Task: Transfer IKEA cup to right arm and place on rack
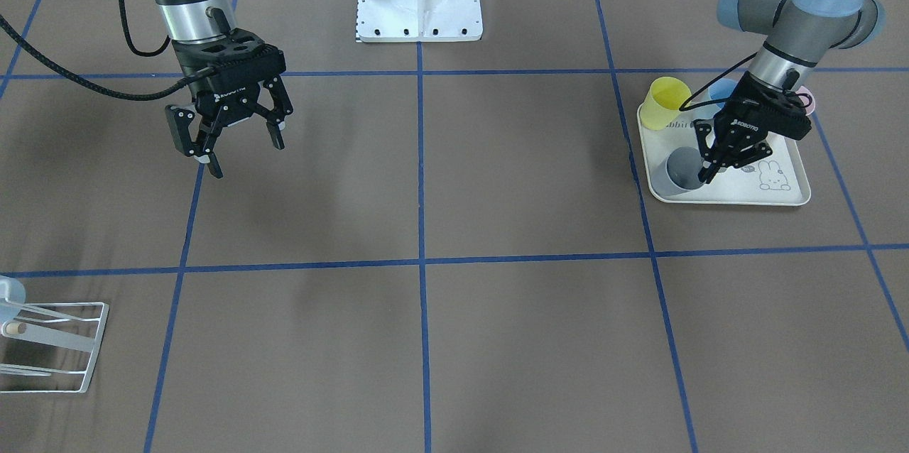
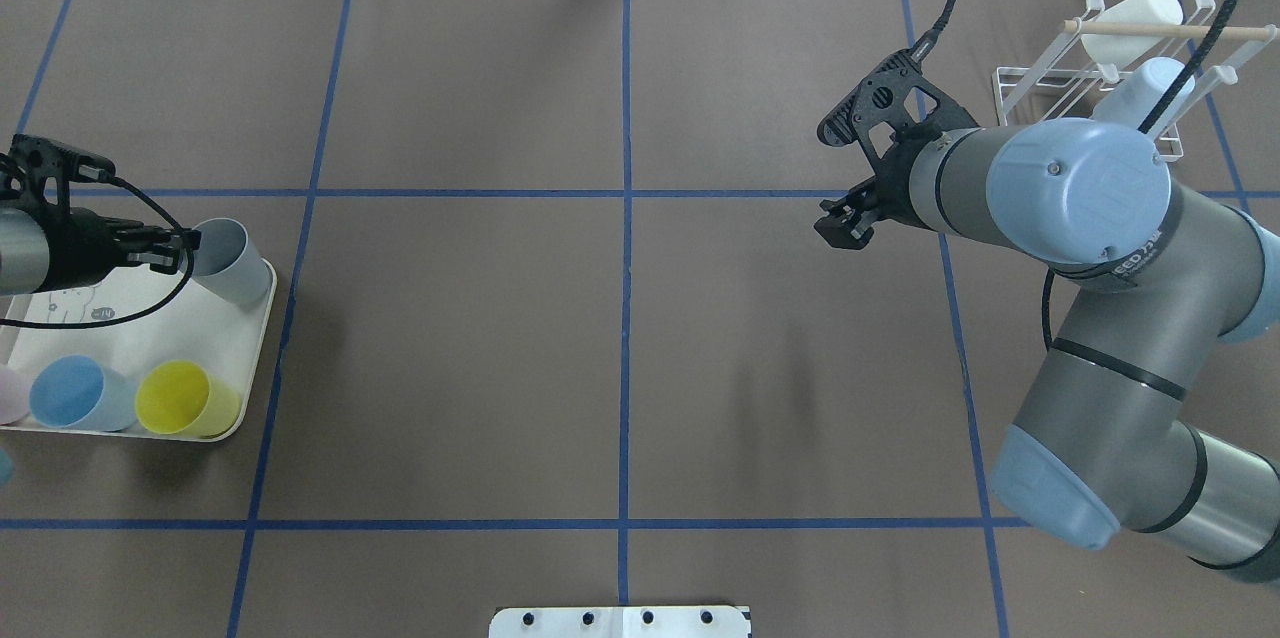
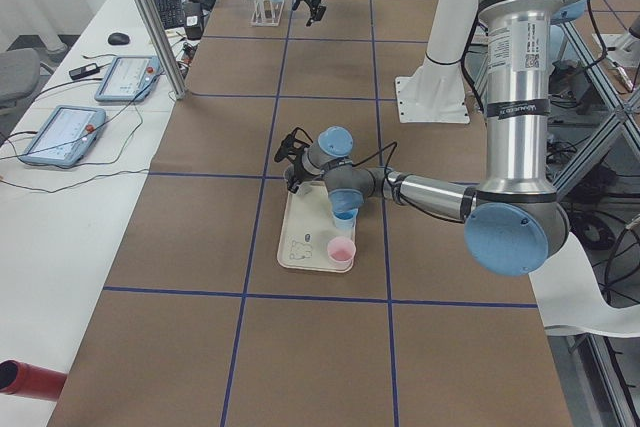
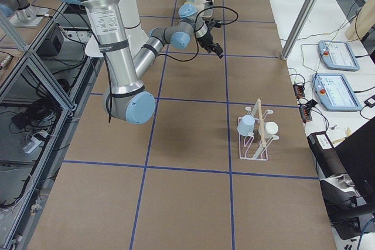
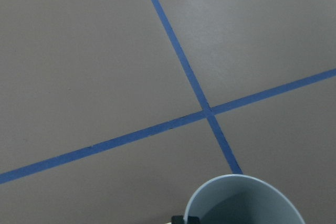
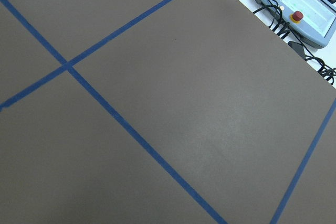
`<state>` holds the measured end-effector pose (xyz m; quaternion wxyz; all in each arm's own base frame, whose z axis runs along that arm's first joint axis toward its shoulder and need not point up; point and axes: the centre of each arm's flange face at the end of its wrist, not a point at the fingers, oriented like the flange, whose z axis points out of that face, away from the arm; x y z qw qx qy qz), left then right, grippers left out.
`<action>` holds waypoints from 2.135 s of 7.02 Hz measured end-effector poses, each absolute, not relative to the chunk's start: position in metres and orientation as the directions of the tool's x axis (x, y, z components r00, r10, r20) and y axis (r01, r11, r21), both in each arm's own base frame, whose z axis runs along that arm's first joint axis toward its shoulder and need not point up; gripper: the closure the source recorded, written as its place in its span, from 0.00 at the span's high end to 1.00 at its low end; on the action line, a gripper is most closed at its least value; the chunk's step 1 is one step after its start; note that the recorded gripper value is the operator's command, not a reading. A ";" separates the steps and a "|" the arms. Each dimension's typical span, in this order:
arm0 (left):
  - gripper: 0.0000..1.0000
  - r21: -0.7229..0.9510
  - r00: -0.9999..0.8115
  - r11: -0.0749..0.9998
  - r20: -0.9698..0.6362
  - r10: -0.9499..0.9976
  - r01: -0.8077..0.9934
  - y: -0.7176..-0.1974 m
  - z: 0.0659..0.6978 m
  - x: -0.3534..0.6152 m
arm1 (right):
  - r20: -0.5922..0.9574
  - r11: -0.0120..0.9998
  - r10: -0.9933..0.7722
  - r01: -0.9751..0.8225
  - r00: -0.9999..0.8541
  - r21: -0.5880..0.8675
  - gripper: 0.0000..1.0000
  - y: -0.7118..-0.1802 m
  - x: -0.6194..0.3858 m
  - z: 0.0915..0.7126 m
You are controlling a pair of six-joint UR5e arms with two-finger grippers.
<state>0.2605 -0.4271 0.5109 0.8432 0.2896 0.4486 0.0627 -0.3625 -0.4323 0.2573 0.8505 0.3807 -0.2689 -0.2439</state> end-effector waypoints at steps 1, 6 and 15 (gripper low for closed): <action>0.00 0.543 0.573 0.826 -0.729 0.374 0.152 -0.422 0.503 0.248 | 0.273 0.591 -0.620 0.209 0.735 0.779 1.00 -0.432 -0.363 0.257; 0.00 0.333 0.294 0.875 -0.927 0.234 0.351 -0.417 0.370 0.190 | 0.278 0.548 -0.645 0.177 0.712 0.817 1.00 -0.422 -0.383 0.221; 0.00 -0.252 -0.237 0.937 -0.952 -0.195 0.241 -0.402 0.181 0.301 | 0.224 0.141 -0.861 -0.209 0.456 0.968 1.00 -0.328 -0.468 0.173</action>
